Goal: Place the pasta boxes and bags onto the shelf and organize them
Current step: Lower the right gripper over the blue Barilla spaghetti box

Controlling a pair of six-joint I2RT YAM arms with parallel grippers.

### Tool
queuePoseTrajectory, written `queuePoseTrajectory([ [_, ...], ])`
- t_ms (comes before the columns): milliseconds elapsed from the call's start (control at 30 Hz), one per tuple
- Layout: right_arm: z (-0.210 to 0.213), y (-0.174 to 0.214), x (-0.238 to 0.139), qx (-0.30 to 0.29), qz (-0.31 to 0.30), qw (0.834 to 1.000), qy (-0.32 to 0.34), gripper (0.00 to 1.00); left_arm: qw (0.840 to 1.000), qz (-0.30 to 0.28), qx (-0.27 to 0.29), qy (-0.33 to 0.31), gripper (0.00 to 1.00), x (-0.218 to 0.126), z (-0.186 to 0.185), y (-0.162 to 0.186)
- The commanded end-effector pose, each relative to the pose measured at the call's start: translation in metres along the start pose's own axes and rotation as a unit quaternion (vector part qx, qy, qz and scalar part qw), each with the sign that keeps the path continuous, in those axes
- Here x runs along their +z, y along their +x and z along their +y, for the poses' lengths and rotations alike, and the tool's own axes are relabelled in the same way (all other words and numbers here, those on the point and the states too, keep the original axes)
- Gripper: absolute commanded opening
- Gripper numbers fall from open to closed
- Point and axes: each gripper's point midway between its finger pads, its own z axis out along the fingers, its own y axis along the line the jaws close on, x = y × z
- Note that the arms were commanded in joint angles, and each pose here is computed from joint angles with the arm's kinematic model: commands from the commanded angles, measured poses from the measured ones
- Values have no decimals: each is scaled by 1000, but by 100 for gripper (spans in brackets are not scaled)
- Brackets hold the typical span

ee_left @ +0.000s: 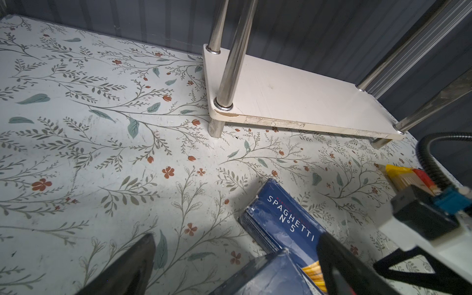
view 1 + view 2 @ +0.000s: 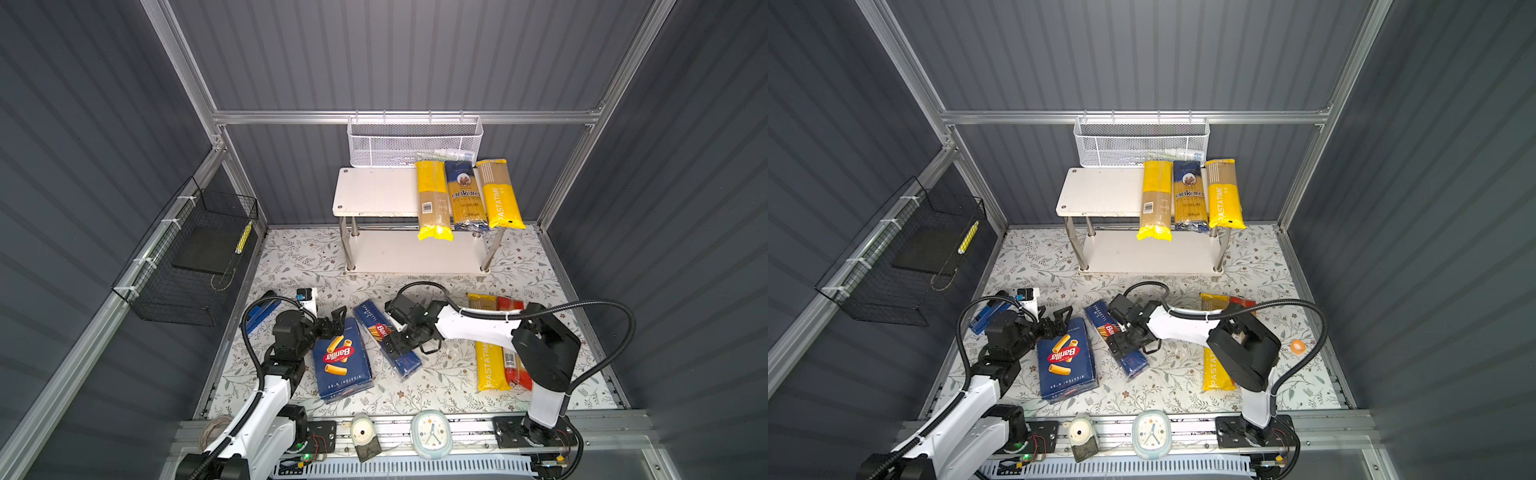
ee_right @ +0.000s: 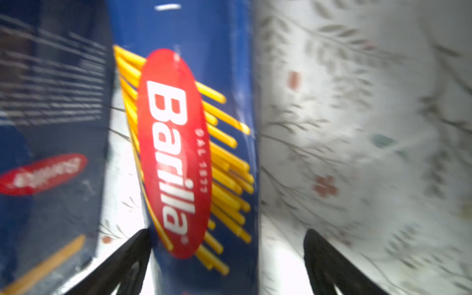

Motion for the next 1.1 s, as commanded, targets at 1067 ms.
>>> queuePoseTrajectory([
  [1067, -5, 14, -3, -128, -14, 991, 44, 99, 1000, 3, 3, 14, 99, 6, -7, -10],
])
